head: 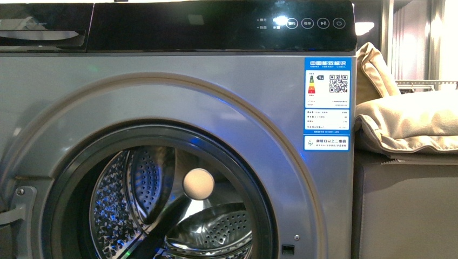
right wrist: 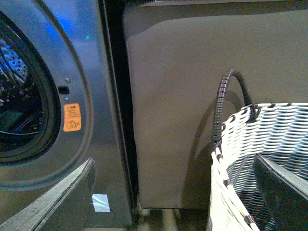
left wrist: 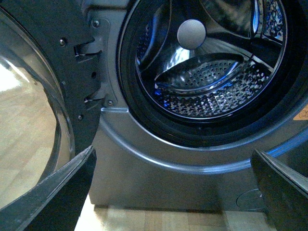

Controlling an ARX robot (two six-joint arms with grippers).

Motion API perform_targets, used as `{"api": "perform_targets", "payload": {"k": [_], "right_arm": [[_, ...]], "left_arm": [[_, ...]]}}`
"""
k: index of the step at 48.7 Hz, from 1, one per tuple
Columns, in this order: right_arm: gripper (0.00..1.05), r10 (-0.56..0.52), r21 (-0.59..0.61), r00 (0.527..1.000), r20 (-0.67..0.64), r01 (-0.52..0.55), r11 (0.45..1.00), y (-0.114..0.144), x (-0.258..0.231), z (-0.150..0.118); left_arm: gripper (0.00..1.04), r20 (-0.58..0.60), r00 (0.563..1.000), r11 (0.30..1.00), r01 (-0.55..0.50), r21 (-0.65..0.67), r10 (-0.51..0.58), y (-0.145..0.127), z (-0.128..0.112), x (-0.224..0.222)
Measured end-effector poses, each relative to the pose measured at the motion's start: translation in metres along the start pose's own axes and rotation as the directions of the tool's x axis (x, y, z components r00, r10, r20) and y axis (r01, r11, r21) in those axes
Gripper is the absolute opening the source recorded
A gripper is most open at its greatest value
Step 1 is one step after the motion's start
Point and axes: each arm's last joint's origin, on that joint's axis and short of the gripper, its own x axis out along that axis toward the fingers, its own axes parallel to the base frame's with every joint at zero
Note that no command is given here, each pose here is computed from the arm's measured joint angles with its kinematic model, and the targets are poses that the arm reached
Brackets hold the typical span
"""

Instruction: Put clothes into washing machine

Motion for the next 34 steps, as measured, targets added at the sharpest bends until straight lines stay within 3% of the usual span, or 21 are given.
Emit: {"api": "perform_targets", "payload": {"k": [34], "right_arm": [[0.97, 0.0, 0.0, 1.0, 0.0, 0.0, 1.0, 0.0, 0.0, 0.0]], "left_arm": [[0.98, 0.0, 1.0, 1.0, 0.0, 0.0, 0.0, 0.0, 0.0, 0.0]]}}
